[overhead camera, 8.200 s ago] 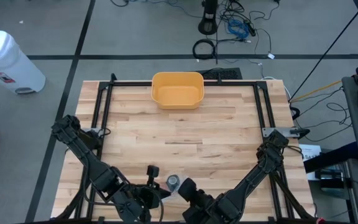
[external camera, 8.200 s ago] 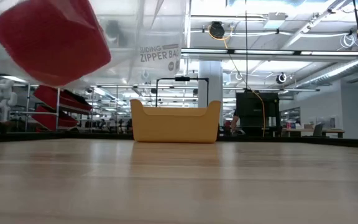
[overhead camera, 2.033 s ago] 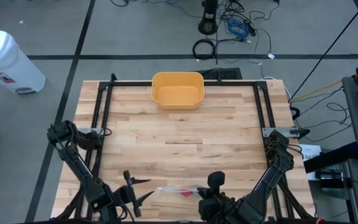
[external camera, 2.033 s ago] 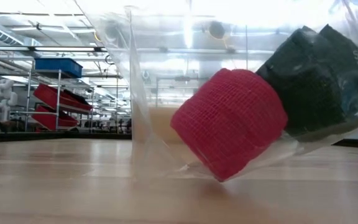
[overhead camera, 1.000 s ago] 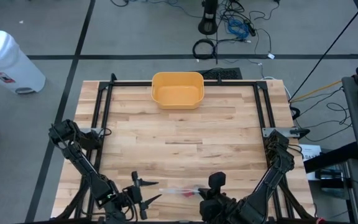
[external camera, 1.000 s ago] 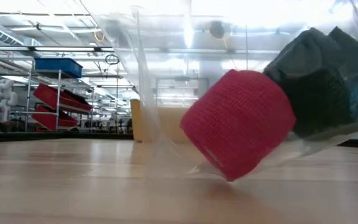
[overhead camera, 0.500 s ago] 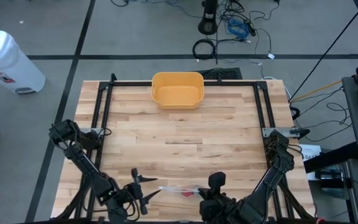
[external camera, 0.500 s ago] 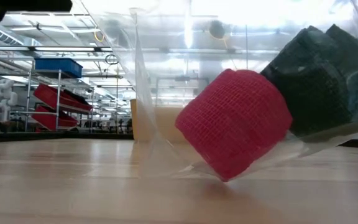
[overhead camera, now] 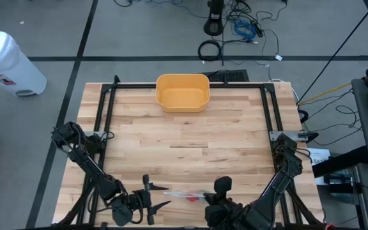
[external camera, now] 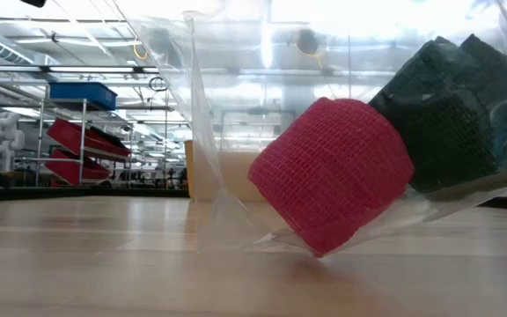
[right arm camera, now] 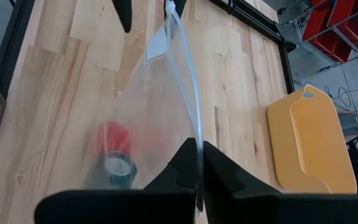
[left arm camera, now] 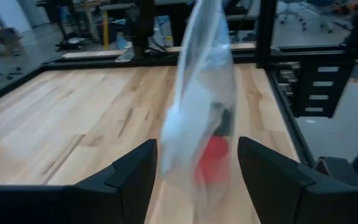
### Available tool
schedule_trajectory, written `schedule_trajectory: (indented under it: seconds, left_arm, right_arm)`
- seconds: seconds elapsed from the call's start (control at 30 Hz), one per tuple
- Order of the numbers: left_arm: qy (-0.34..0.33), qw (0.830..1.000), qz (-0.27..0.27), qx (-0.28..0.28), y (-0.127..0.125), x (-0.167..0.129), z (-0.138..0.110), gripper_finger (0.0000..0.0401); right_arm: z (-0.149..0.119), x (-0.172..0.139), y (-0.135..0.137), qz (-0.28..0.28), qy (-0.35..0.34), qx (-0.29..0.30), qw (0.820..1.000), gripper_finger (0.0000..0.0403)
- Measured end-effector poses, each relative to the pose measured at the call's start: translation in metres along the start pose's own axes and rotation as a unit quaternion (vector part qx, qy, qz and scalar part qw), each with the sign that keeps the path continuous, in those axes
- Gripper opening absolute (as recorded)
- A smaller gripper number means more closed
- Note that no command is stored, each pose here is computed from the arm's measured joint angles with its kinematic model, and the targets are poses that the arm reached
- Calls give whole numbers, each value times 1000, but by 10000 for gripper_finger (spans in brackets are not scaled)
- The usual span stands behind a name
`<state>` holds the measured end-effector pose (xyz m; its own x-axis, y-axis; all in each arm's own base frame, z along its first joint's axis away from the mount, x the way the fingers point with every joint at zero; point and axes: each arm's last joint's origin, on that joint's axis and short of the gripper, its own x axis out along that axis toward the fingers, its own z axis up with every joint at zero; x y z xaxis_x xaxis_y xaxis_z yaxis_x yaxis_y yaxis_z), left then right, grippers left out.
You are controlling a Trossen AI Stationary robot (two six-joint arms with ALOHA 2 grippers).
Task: Roll bandage
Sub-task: Close the transparent zip bag
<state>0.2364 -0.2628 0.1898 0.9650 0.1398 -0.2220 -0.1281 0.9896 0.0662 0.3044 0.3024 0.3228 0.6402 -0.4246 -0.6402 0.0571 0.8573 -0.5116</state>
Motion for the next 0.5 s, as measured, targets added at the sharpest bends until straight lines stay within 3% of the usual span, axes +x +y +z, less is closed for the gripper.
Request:
schedule_trajectory:
  seconds: [0.2,0.5]
  left_arm:
    - [-22,999,-19,22,-2,2,8,219]
    - [-26,999,-21,27,-2,2,10,148]
  right_arm:
    - [0,0,0,0,0,-1,1000,0]
    - [0,0,0,0,0,-1,1000,0]
